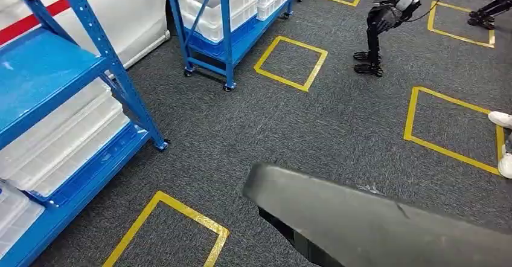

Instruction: Take the parts from the cabinet and place them on the table.

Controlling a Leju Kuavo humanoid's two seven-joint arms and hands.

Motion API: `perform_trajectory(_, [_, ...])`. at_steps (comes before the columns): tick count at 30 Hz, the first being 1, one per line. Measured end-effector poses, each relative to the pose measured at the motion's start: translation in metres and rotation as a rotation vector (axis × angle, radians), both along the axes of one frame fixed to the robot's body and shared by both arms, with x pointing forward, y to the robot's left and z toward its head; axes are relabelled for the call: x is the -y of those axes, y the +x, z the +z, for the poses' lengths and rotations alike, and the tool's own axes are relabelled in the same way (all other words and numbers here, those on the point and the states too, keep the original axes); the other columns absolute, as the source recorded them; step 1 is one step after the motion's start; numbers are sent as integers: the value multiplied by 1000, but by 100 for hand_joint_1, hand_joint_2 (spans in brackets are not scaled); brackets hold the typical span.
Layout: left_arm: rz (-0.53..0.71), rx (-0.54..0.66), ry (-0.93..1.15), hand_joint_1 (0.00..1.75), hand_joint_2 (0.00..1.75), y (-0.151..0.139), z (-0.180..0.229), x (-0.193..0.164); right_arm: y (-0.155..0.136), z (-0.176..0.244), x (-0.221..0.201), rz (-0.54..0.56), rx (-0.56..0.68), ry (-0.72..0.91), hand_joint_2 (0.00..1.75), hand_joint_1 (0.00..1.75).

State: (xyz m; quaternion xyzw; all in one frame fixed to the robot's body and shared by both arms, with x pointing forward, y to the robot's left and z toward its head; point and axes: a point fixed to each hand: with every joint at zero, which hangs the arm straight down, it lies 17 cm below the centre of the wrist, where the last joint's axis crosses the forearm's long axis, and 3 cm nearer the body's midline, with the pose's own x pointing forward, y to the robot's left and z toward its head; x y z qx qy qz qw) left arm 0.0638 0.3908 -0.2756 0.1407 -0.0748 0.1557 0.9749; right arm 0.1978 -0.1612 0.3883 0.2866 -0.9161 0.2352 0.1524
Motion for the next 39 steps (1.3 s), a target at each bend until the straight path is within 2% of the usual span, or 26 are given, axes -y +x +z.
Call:
perform_trajectory(11, [-1,3,-3,0,0,2,0,1,0,1,0,0,5,2,175,175])
perform_trajectory(15, [-33,88,4,0,0,13,3,3,-1,5,-8,111,-45,48,175,175])
perform_trajectory(22, [-49,152,4,0,0,33,6,4,11,16,-21,155,-64,139,175,175])
perform_trajectory(27, [-64,183,7,0,0,41,9,3,22,16,-24,208,-89,125,175,175])
perform_trajectory(39, [-72,189,18,0,0,48,10,1,42,15,-33,194,-123,124,175,175])
